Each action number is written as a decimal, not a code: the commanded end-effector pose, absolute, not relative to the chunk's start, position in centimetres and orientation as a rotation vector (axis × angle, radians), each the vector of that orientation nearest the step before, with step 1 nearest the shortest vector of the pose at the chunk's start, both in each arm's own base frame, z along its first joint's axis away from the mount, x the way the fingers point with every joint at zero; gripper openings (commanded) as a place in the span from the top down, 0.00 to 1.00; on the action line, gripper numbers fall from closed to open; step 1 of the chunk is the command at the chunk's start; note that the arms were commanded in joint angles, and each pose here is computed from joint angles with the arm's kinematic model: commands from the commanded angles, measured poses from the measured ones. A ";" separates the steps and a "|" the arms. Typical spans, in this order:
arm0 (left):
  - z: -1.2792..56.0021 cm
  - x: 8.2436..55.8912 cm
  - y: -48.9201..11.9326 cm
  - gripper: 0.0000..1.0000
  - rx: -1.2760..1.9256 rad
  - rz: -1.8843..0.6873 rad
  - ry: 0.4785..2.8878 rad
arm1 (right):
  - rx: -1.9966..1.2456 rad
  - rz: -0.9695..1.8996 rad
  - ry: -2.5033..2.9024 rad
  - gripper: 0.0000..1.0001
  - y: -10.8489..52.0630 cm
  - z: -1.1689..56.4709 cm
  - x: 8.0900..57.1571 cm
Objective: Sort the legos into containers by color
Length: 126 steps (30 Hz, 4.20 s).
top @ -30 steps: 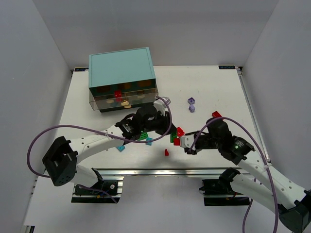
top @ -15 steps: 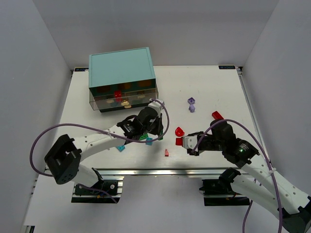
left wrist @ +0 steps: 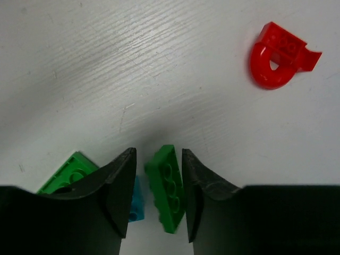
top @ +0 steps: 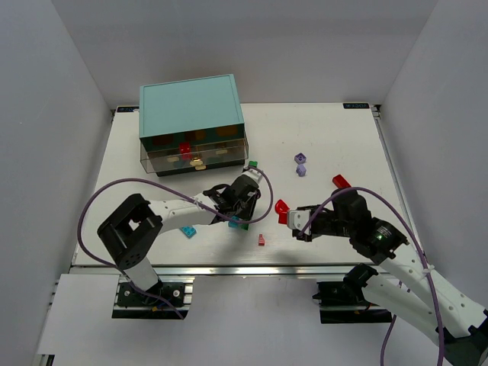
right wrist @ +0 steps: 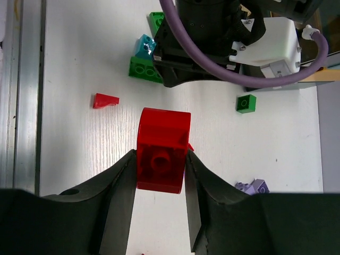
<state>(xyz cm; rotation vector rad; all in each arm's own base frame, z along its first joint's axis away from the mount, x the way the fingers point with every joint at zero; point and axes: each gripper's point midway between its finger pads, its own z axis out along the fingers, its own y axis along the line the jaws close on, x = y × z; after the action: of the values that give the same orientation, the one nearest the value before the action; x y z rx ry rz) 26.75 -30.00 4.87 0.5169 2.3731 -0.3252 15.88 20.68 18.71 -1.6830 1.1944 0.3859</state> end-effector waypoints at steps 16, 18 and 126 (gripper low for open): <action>15.3 25.2 -29.4 0.42 0.571 -0.534 2.107 | -1.510 0.225 1.218 1.00 21.2 25.5 20.5; 17.9 24.5 -28.1 0.59 0.588 -0.530 2.042 | -1.495 0.209 1.178 1.00 21.5 27.4 20.7; 3.0 18.7 -35.2 0.56 0.592 -0.160 2.472 | -0.616 0.442 1.853 0.59 12.6 20.2 26.8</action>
<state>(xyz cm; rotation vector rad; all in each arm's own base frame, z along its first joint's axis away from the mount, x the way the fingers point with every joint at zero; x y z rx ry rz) 18.59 -34.11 2.30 0.6027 2.4982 -0.1127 26.55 12.58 19.29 -0.6290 1.8874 0.4368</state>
